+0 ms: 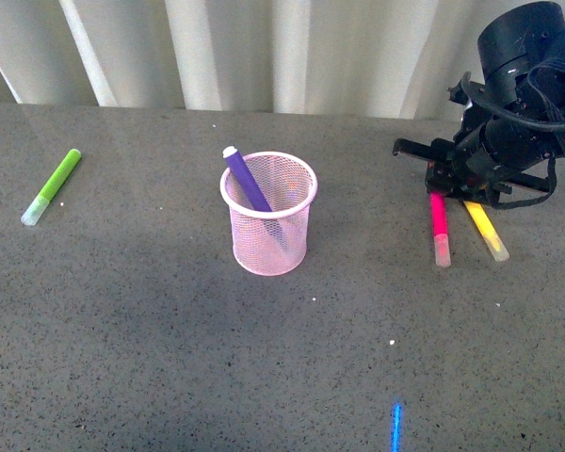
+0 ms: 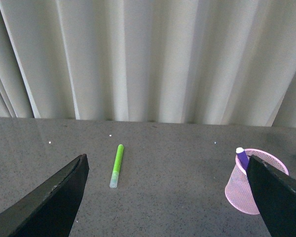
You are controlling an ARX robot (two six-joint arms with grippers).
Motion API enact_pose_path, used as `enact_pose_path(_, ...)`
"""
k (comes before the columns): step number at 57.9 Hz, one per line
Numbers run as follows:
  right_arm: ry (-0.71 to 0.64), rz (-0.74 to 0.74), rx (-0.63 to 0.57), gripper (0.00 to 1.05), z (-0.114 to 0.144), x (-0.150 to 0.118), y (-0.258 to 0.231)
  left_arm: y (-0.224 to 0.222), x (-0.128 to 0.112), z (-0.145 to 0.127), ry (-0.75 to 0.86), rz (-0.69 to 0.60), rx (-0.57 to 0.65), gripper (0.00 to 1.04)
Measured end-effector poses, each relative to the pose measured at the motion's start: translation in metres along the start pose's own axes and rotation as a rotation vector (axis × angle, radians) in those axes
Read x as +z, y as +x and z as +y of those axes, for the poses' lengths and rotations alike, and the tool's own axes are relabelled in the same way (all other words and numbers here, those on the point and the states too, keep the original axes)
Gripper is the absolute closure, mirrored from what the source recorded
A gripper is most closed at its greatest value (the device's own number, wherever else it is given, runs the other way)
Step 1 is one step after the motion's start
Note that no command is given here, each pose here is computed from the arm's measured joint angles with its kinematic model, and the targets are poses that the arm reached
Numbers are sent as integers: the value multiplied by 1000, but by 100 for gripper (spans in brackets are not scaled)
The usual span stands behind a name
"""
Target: Insert purple and pink pens into pink cup
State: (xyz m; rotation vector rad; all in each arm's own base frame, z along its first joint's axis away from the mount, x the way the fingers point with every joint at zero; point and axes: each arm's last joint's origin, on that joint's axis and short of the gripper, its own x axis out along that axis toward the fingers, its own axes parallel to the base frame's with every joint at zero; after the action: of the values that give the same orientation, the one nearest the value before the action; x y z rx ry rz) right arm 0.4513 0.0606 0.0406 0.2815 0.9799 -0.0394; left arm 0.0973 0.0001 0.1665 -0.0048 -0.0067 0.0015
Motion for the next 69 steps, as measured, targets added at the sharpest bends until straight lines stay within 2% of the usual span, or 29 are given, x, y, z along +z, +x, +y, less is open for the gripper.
enact_pose_path(11, 37, -199, 203, 93, 12, 15, -36, 0, 0, 0, 0, 0, 0, 7)
enact_pose_path(23, 0, -547, 538, 94, 37, 43, -132, 0, 0, 0, 0, 0, 0, 7)
enact_pose_path(28, -62, -672, 678, 94, 43, 41, -167, 0, 0, 0, 0, 0, 0, 7)
enact_pose_path(37, -180, -776, 820, 94, 48, 27, -187, 0, 0, 0, 0, 0, 0, 7)
enact_pose_path(49, -294, -735, 839, 94, 58, 0, -162, 0, 0, 0, 0, 0, 0, 7)
enact_pose_path(57, -373, -702, 833, 94, 79, -18, -141, 0, 0, 0, 0, 0, 0, 7)
enact_pose_path(69, -452, -686, 815, 94, 107, -25, -121, 0, 0, 0, 0, 0, 0, 7)
